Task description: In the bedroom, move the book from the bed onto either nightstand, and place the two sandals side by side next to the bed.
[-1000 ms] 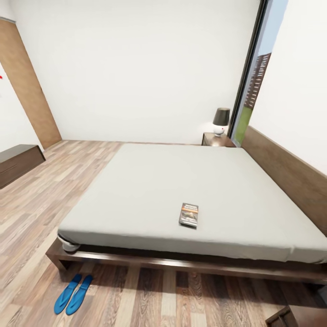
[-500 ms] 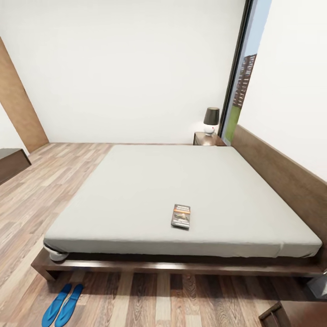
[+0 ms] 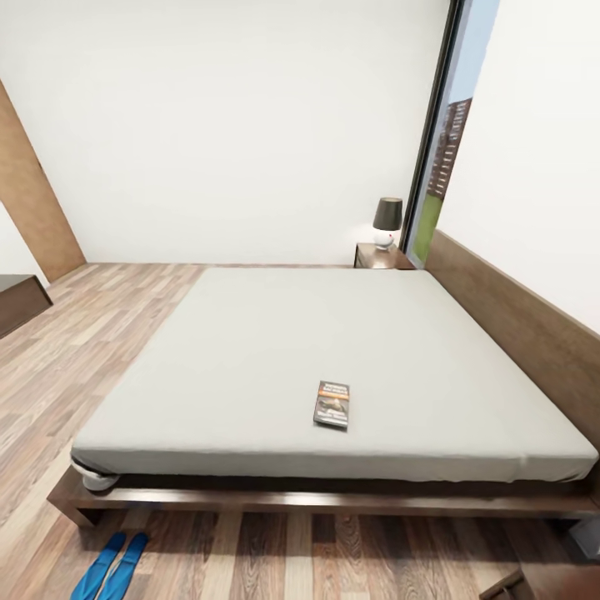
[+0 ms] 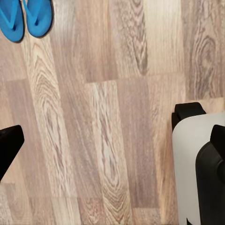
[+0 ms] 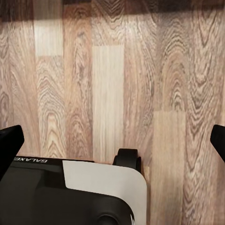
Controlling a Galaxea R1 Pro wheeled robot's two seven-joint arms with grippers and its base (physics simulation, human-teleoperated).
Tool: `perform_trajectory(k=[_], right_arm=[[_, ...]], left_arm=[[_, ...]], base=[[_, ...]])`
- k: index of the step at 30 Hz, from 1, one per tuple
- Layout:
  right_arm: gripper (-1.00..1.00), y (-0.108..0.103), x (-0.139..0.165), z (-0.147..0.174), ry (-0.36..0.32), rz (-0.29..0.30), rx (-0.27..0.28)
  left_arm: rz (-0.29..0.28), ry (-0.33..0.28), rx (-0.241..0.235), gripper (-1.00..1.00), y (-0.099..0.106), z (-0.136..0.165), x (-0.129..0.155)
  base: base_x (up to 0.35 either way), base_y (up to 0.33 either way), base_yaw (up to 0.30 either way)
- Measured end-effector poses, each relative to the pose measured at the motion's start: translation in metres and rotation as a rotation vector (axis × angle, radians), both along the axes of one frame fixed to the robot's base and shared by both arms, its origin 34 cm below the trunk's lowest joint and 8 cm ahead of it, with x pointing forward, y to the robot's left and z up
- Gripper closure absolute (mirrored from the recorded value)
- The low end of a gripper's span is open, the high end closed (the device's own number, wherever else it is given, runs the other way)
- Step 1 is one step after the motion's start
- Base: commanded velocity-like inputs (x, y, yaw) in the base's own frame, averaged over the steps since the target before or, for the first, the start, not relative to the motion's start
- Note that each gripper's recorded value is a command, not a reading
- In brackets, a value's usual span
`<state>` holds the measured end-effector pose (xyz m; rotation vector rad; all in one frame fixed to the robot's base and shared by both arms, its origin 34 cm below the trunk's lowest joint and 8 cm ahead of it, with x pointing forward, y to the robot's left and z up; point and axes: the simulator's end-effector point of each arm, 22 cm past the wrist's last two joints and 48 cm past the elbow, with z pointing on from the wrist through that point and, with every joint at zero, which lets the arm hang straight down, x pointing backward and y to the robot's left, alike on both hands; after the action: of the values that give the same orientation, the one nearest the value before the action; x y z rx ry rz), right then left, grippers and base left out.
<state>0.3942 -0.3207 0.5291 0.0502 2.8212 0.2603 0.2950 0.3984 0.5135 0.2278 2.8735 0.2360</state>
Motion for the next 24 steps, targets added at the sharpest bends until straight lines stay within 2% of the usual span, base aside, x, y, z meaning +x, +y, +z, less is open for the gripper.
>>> perform_trajectory(k=[6, 16, 18, 19, 22, 24], right_arm=[[-1.0, -0.001, 0.002, 0.001, -0.005, -0.001, 0.0], [-1.0, -0.001, 0.016, 0.007, -0.041, 0.005, 0.008], [-1.0, 0.002, 0.04, 0.018, -0.1, 0.022, 0.026], [-1.0, 0.003, 0.04, 0.018, -0.101, 0.023, 0.027], [-1.0, 0.009, 0.07, 0.038, -0.185, 0.052, 0.057], [-1.0, 0.012, 0.077, 0.048, -0.223, 0.07, 0.069]], left_arm=[[0.0, 0.0, -0.001, -1.0, 0.0, 0.0, 0.0], [0.0, 0.001, -0.001, -1.0, 0.0, 0.0, 0.0], [0.0, 0.001, -0.001, -1.0, 0.0, 0.0, 0.0], [0.0, 0.001, -0.001, -1.0, 0.0, 0.0, 0.0], [0.0, 0.001, -0.001, -1.0, 0.0, 0.0, 0.0], [0.0, 0.001, -0.001, -1.0, 0.0, 0.0, 0.0]], base=[[0.135, 0.0, -0.001], [0.037, 0.0, 0.0], [0.009, 0.0, 0.0], [0.007, 0.0, 0.0], [0.005, 0.0, 0.0], [0.003, 0.0, 0.0]])
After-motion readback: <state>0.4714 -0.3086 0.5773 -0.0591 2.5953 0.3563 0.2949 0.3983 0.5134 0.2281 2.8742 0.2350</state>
